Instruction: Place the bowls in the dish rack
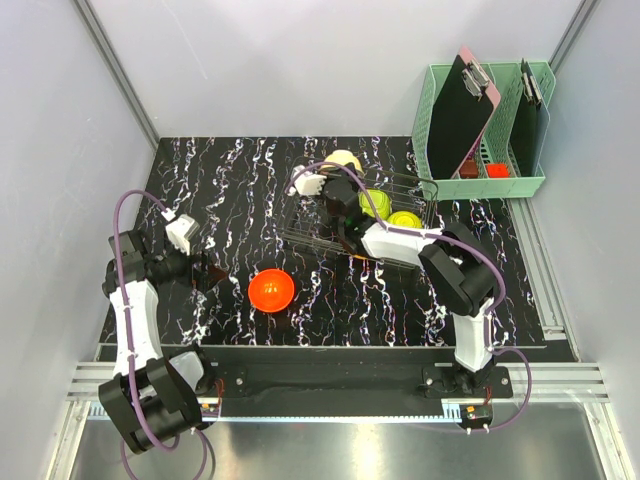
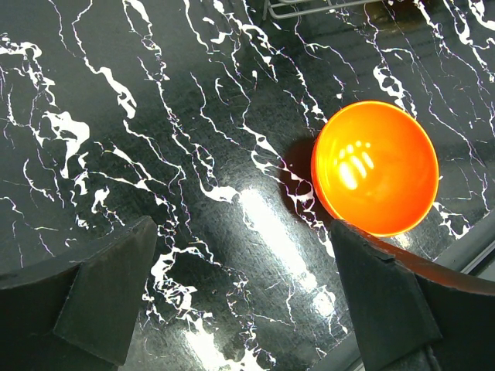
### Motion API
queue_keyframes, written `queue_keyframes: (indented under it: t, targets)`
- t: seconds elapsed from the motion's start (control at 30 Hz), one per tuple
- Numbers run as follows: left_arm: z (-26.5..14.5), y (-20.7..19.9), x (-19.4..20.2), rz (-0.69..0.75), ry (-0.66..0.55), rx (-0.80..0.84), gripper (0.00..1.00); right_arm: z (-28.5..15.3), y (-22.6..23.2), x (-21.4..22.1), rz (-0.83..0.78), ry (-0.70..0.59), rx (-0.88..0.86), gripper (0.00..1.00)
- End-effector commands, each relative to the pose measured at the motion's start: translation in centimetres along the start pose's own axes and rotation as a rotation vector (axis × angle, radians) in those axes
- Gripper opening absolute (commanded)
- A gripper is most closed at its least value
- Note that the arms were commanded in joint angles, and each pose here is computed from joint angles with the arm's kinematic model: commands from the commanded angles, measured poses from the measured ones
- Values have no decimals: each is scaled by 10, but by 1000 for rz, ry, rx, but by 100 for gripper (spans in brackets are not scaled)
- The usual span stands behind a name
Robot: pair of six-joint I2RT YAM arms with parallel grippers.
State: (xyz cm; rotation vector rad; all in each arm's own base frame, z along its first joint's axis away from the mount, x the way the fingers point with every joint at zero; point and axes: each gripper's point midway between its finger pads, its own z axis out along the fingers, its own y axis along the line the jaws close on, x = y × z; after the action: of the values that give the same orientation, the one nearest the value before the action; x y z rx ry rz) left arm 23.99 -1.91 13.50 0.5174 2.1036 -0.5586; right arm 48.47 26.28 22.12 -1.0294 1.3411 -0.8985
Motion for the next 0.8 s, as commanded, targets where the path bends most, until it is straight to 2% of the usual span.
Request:
queue_keyframes:
  t: [0.0, 0.77]
  targets:
    - [-5, -1, -15, 48, -43, 3, 99, -11, -34, -7, 134, -11, 99, 0]
    - [-4, 1, -14, 59, -36, 2, 99, -11, 7, -1, 123, 27, 49, 0]
